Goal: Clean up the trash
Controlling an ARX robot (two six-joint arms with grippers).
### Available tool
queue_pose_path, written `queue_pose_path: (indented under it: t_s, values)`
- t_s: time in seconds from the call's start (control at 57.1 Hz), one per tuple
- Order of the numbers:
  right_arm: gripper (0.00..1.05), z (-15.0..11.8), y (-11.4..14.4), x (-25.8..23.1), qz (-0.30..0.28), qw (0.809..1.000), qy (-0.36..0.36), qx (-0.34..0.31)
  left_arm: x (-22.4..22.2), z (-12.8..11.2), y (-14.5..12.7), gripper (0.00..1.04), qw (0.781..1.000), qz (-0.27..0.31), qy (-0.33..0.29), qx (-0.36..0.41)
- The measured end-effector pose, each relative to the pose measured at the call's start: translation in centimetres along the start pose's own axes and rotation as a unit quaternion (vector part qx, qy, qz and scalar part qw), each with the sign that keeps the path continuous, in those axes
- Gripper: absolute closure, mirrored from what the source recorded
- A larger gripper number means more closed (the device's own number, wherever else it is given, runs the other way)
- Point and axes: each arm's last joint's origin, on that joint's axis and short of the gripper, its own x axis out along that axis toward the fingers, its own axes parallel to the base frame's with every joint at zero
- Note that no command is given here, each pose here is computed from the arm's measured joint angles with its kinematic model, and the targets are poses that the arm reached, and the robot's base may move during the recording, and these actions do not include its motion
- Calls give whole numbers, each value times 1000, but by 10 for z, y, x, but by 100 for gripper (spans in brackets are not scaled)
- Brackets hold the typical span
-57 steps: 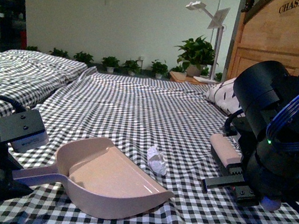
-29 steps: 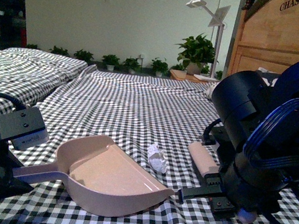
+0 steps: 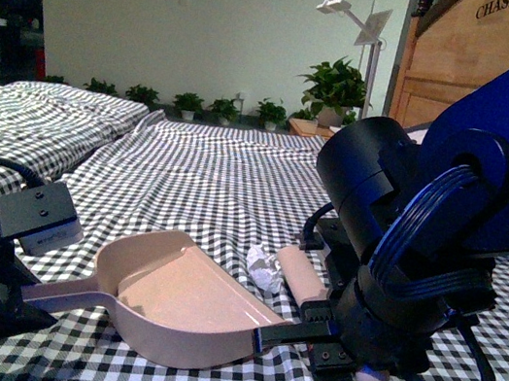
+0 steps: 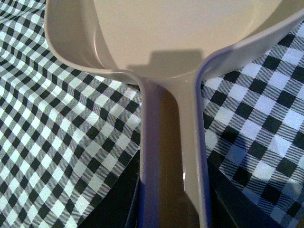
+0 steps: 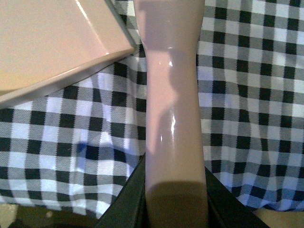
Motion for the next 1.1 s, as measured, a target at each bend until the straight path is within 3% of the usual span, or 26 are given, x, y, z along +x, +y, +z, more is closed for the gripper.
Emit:
queue_pose_path:
  t_s: [0.403,0.7,1.103]
  values:
    - [85,0,17,-10,56,998,-4,-15,0,0,0,77,1000,0,0,1]
    - [85,5,29,-38,152,987,-14,-44,0,0,0,77,1000,0,0,1]
    - [85,14,4,-48,139,989,-34,-32,0,0,0,77,1000,0,0,1]
